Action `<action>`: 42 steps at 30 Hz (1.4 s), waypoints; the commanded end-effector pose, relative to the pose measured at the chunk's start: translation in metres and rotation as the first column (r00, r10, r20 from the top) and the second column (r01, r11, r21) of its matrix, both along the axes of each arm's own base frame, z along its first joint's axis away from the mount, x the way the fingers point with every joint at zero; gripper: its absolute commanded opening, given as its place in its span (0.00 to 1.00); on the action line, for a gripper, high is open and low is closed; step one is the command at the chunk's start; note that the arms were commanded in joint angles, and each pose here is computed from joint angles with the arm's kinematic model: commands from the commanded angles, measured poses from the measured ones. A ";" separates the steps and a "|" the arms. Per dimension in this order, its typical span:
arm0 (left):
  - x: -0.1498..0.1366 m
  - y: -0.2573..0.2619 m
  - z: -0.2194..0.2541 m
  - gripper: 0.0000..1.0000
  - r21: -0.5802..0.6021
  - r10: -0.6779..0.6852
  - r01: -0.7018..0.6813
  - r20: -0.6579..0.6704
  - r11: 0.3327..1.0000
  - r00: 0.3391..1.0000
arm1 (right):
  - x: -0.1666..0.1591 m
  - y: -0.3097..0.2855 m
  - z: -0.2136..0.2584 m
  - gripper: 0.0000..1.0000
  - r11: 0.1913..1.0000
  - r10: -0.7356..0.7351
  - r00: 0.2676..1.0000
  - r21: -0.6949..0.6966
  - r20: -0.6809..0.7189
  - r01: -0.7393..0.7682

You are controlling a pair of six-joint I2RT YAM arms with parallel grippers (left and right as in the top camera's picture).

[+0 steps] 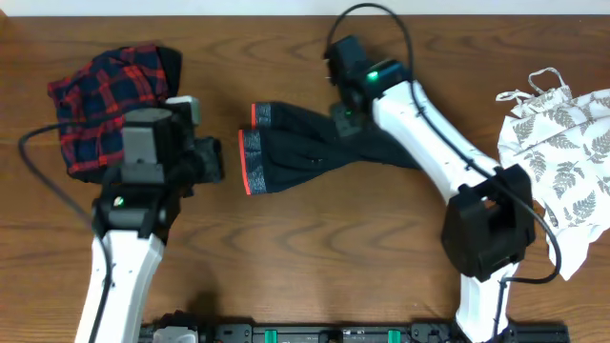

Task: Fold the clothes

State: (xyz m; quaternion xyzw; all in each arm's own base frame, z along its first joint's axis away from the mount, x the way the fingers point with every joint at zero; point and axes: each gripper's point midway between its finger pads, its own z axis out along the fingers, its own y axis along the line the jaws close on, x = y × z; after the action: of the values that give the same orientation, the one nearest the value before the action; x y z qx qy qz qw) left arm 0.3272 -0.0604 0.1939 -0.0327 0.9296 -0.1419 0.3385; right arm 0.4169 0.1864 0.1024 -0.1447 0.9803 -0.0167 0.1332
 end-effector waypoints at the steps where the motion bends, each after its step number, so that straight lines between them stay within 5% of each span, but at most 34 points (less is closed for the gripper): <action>1: 0.010 -0.024 -0.026 0.23 -0.028 -0.059 0.057 -0.086 0.998 0.995 | 0.007 -0.030 0.018 0.57 0.998 -0.056 0.998 -0.011 0.024 0.056; 10: 0.023 -0.069 -0.134 0.30 -0.012 -0.163 0.168 -0.317 0.986 0.934 | -0.003 -0.111 0.028 0.64 0.971 -0.240 0.969 -0.030 -0.059 0.238; 17: 0.000 -0.080 -0.196 0.32 -0.019 -0.166 0.181 -0.497 0.983 0.852 | -0.035 -0.125 0.028 0.64 0.988 -0.155 0.965 -0.012 -0.210 0.155; 22: -0.011 -0.097 -0.200 0.33 -0.126 -0.238 0.202 -0.531 0.971 0.813 | -0.057 -0.130 0.027 0.65 0.996 -0.088 0.950 -0.042 -0.298 0.079; 27: -0.011 -0.097 -0.200 0.32 -0.125 -0.237 0.202 -0.529 0.971 0.815 | -0.044 -0.146 0.016 0.64 0.991 -0.053 0.969 -0.128 -0.241 0.022; 32: -0.011 -0.097 -0.200 0.33 -0.125 -0.237 0.202 -0.529 0.971 0.815 | -0.040 -0.149 -0.016 0.51 0.984 0.043 0.971 -0.156 -0.234 -0.081; 42: -0.009 -0.097 -0.200 0.33 -0.126 -0.238 0.202 -0.523 0.971 0.818 | -0.047 -0.140 -0.048 0.56 0.974 0.105 0.965 -0.172 -0.240 -0.149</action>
State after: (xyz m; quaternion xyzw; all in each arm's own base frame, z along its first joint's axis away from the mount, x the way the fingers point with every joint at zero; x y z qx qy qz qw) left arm 0.3302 -0.1548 0.0109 0.0262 0.9775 -0.1945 0.0776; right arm 0.3681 0.0446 0.0478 -0.2002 0.9772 -0.0707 -0.0049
